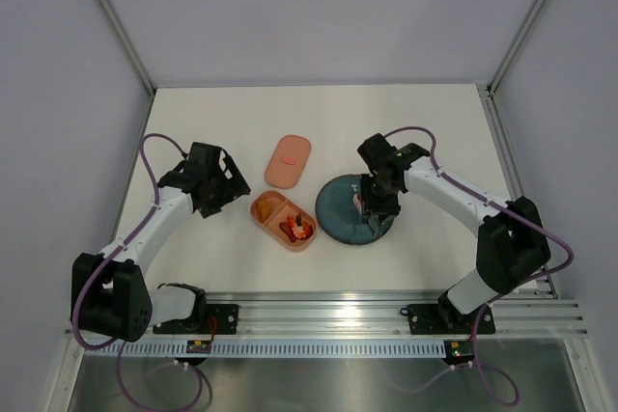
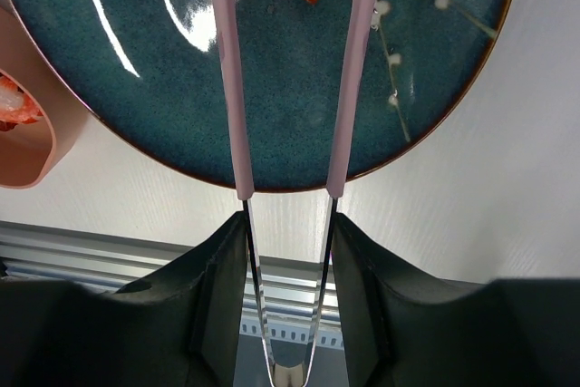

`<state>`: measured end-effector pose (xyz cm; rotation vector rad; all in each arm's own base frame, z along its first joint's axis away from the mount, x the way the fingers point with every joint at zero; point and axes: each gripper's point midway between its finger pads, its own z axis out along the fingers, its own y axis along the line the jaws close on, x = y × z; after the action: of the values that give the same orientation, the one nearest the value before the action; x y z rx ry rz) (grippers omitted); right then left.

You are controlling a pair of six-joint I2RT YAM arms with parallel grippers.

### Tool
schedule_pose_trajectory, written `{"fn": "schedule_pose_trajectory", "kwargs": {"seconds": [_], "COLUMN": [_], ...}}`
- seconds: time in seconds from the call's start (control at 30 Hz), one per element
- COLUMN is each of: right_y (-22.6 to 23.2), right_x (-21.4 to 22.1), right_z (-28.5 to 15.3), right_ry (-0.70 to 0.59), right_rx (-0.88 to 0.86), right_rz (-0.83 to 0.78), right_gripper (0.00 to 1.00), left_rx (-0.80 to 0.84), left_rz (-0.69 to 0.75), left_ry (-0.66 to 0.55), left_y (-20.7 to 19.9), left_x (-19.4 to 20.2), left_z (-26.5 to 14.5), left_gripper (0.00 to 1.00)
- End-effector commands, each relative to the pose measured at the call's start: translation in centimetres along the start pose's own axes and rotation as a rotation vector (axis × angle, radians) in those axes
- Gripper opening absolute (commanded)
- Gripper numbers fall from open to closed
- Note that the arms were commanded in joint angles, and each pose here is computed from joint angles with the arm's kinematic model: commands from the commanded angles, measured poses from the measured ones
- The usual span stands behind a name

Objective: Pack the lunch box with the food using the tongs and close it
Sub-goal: Pick up the fake food from the plate.

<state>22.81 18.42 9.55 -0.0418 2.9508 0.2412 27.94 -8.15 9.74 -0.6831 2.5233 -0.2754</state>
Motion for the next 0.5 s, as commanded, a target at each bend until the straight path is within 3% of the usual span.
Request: {"fn": "schedule_pose_trajectory", "kwargs": {"seconds": [0.0, 0.47], "right_y": [1.0, 0.3], "right_x": [-1.6, -1.7], "right_z": [-0.5, 0.8], "right_ry": [-0.038, -0.01], "right_rx": [-0.022, 0.036], "right_rz": [0.016, 0.029], "right_gripper": [0.47, 0.48], "left_rx": [0.016, 0.024], "left_rz": [-0.001, 0.006], "left_ry": [-0.01, -0.005], "left_y": [-0.4, -0.7], "left_x": [-0.2, -0.3], "left_z": [0.3, 0.4], "left_gripper": [0.9, 0.9]}}
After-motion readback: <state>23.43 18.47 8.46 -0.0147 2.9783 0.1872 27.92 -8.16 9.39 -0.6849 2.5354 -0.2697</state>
